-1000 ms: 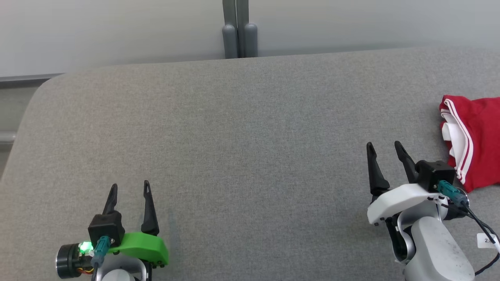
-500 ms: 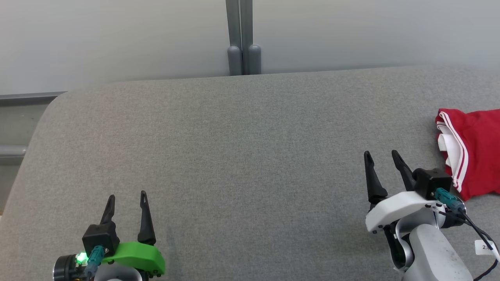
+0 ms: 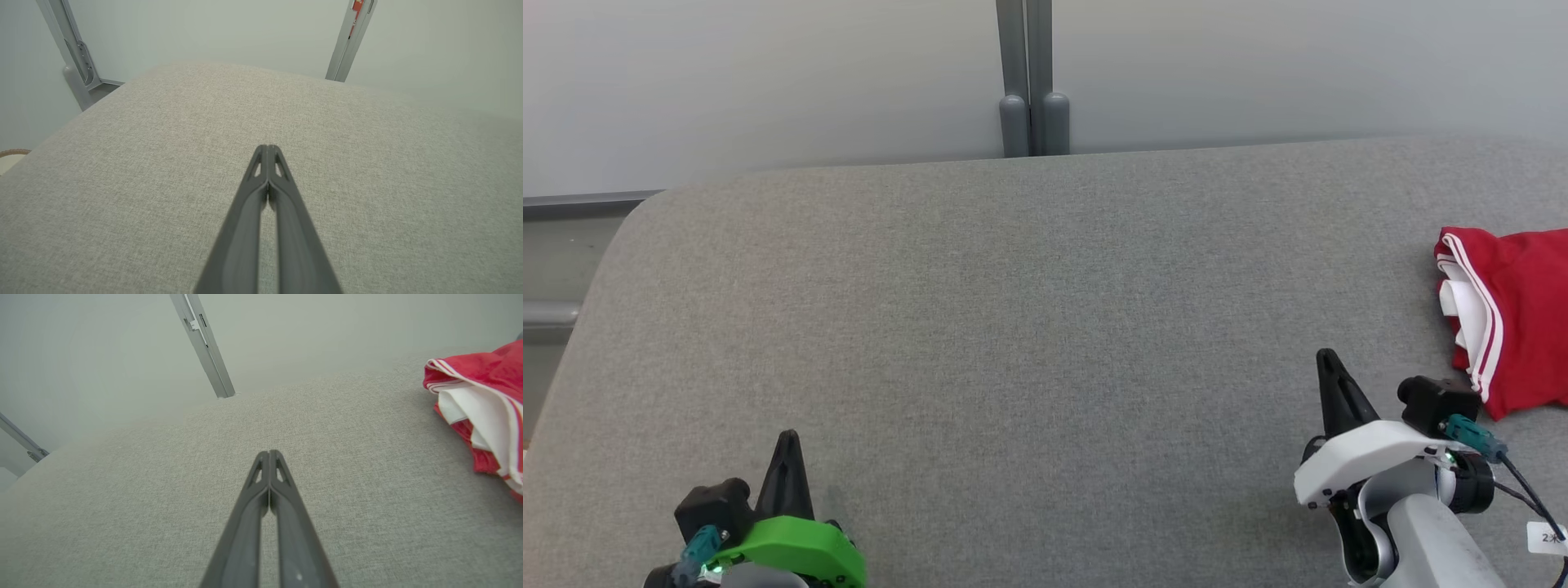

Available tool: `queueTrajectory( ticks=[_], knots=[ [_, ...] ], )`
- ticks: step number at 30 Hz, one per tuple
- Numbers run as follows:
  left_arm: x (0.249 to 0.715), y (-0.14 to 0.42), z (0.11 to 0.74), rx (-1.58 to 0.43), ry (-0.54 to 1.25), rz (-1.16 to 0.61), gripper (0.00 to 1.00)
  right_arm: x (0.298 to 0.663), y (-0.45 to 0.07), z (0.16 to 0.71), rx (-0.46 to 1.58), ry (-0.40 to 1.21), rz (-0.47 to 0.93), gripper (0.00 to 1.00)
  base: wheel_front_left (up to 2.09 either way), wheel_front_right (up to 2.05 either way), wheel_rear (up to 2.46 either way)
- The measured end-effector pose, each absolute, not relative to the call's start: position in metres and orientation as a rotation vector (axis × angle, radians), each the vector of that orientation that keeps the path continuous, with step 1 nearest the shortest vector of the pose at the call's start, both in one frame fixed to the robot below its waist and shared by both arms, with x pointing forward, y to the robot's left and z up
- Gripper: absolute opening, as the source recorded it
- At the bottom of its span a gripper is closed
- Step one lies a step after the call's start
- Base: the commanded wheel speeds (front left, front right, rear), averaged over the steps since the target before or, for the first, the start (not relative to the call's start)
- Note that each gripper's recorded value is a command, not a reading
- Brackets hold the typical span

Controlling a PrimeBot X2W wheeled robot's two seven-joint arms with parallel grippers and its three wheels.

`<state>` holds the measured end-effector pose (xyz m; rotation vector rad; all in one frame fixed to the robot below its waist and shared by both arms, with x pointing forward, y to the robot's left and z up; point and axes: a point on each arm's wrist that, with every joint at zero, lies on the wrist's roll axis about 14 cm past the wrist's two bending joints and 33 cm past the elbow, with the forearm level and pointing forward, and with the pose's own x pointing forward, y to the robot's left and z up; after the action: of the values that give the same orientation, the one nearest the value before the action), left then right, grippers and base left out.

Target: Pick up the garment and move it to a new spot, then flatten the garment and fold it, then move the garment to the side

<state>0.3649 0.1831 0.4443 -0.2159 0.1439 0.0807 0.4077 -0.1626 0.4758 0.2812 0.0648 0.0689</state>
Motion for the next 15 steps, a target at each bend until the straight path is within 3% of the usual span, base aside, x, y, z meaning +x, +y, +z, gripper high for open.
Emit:
queueTrajectory(
  ticks=[15],
  knots=[
    [0.3677,0.1890,0.4479,-0.494,0.153,0.124,0.00,0.4050,-0.1732,0.4794,0.538,0.067,0.008,0.00,0.00,0.00,0.00]
  ],
)
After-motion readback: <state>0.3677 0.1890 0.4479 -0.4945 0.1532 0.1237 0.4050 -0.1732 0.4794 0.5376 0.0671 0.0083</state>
